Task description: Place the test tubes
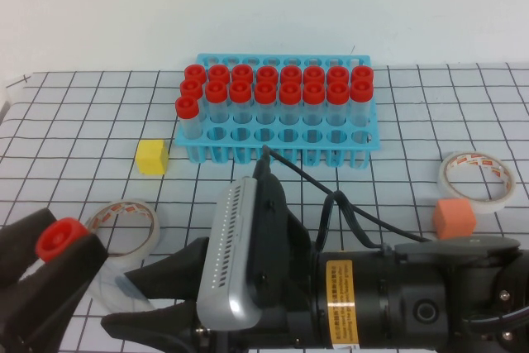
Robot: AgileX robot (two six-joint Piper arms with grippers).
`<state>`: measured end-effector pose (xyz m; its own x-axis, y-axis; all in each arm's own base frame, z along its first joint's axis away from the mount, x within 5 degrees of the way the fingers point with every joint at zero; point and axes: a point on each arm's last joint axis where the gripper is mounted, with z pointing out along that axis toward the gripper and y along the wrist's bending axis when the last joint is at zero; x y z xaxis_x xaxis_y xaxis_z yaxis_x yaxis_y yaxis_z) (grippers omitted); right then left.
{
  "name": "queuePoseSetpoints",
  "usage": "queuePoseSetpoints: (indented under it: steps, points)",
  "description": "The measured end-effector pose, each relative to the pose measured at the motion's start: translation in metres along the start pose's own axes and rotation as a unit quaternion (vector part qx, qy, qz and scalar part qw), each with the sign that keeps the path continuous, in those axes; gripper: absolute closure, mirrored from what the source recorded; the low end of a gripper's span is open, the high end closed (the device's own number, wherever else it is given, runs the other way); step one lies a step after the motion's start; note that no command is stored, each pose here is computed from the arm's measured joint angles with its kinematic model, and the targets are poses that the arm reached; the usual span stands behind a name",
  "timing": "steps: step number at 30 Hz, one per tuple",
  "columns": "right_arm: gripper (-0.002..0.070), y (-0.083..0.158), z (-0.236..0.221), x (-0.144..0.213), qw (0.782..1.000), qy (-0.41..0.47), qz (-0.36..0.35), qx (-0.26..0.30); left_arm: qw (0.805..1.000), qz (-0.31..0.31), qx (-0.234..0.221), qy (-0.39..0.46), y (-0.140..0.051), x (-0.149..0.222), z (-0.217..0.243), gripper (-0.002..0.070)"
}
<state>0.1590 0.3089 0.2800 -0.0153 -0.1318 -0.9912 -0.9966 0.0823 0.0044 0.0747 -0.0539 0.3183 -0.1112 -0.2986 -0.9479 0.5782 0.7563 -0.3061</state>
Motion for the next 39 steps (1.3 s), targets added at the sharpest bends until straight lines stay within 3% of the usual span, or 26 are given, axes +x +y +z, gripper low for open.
queuePoseSetpoints:
  steps: [4, 21, 23, 27, 30, 32, 35, 39]
  points:
    - [0.0442, 0.000, 0.000, 0.000, 1.000, 0.002, 0.003, 0.002, 1.000, -0.003, 0.002, 0.004, 0.000, 0.001, 0.000, 0.0402]
    - [0.0435, 0.000, 0.000, 0.001, 1.000, 0.003, 0.002, 0.003, 1.000, -0.015, 0.003, 0.006, -0.001, 0.001, 0.000, 0.0401]
    - [0.0374, 0.000, 0.000, 0.001, 1.000, 0.004, 0.003, 0.002, 1.000, -0.015, 0.003, 0.006, -0.001, 0.001, 0.000, 0.0401]
    - [0.0164, 0.000, -0.002, 0.002, 1.000, 0.019, -0.022, -0.002, 1.000, 0.001, 0.003, 0.006, -0.001, 0.001, 0.000, 0.0402]
    - [0.0126, -0.002, -0.010, -0.001, 0.997, 0.055, -0.059, 0.019, 1.000, 0.028, 0.000, -0.001, 0.000, 0.000, 0.000, 0.0402]
    - [0.0135, -0.004, -0.021, -0.007, 0.991, 0.085, -0.088, 0.049, 0.999, 0.041, -0.006, -0.013, 0.001, -0.002, 0.000, 0.0402]
    - [0.0209, -0.003, -0.039, -0.019, 0.982, 0.118, -0.125, 0.081, 0.998, 0.058, -0.022, -0.033, 0.004, -0.006, 0.002, 0.0402]
    - [0.0463, 0.005, -0.061, -0.036, 0.982, 0.108, -0.123, 0.095, 0.996, 0.067, -0.044, -0.032, 0.008, -0.005, 0.013, 0.0402]
